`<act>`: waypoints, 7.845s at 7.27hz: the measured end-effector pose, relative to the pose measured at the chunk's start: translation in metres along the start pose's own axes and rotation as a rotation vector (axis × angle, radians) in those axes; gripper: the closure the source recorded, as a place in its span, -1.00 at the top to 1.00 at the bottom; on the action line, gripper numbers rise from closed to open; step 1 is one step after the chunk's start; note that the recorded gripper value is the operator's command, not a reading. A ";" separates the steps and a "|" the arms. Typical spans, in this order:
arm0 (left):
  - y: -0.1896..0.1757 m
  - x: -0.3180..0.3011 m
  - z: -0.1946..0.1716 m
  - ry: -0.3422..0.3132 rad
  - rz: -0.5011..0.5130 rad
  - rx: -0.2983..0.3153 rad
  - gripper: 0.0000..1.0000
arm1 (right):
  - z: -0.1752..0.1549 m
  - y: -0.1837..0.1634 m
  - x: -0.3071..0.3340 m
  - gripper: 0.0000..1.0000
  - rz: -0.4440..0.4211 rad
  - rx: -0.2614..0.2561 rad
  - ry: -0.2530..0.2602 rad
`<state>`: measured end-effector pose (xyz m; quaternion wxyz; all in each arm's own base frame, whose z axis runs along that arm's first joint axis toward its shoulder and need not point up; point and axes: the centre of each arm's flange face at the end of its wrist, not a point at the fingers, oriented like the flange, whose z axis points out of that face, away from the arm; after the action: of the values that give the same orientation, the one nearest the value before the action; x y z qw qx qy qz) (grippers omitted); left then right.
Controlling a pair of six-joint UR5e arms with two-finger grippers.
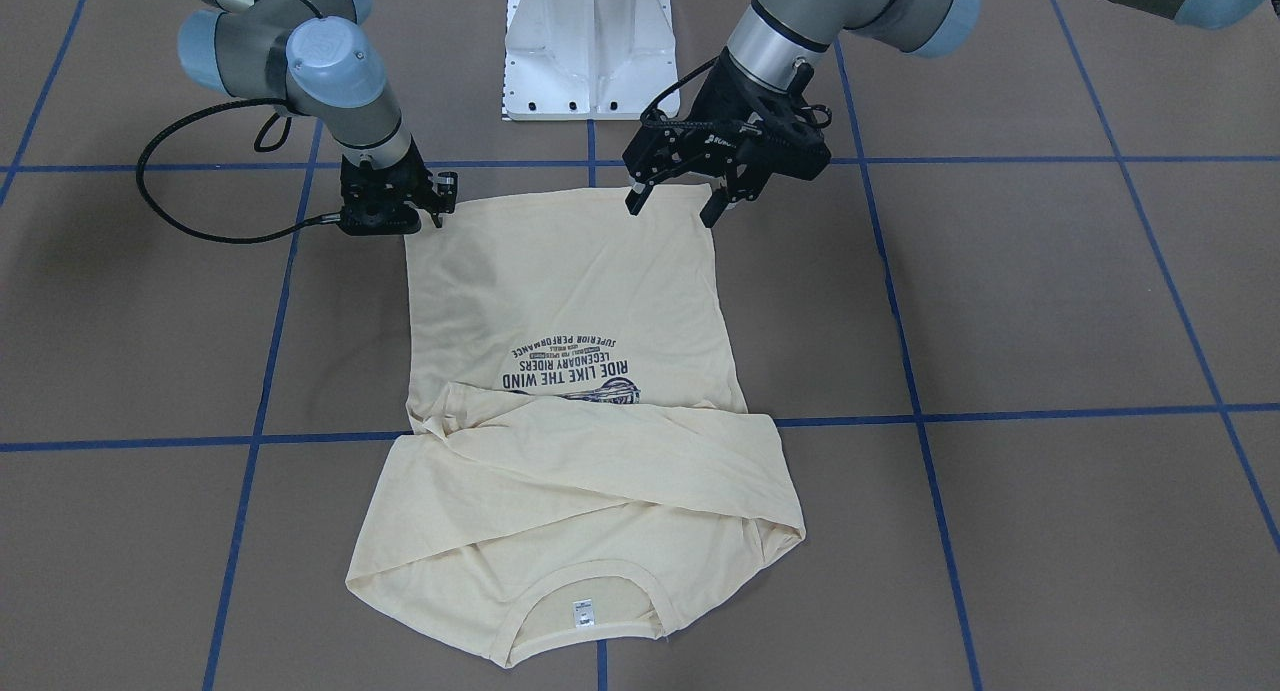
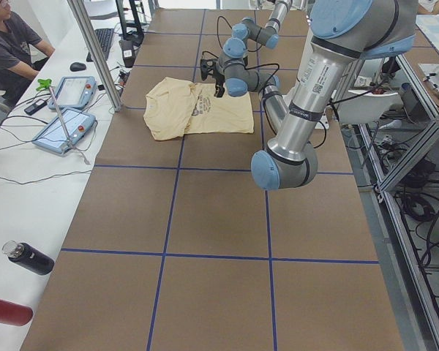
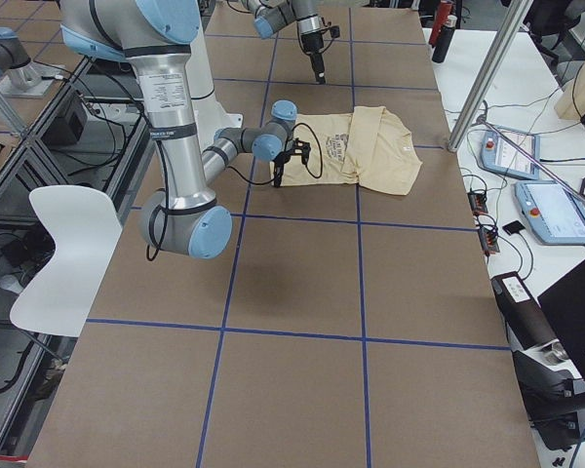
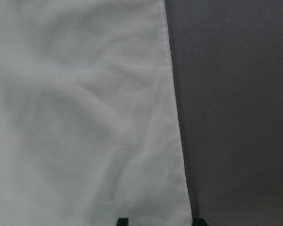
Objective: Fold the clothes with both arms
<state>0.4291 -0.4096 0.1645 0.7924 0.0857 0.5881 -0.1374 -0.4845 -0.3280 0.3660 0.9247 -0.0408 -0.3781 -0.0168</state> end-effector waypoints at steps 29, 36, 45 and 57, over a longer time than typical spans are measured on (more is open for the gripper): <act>0.165 -0.113 0.104 -0.405 -0.070 -0.137 -0.46 | -0.072 -0.015 0.002 -1.00 0.028 0.025 -0.091; 0.164 -0.098 0.091 -0.391 -0.073 -0.145 -0.83 | -0.073 -0.017 0.004 -1.00 0.033 0.024 -0.090; 0.168 -0.109 0.097 -0.444 -0.064 -0.148 0.13 | -0.072 -0.017 0.004 -1.00 0.034 0.024 -0.087; 0.170 -0.109 0.103 -0.450 -0.063 -0.151 -1.00 | -0.075 -0.021 0.006 -1.00 0.039 0.029 -0.088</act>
<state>0.5474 -0.2666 0.2940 0.9030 -0.0249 0.4077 -0.1336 -0.4291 -0.3555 0.3184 0.9078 -0.0353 -0.4179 0.0084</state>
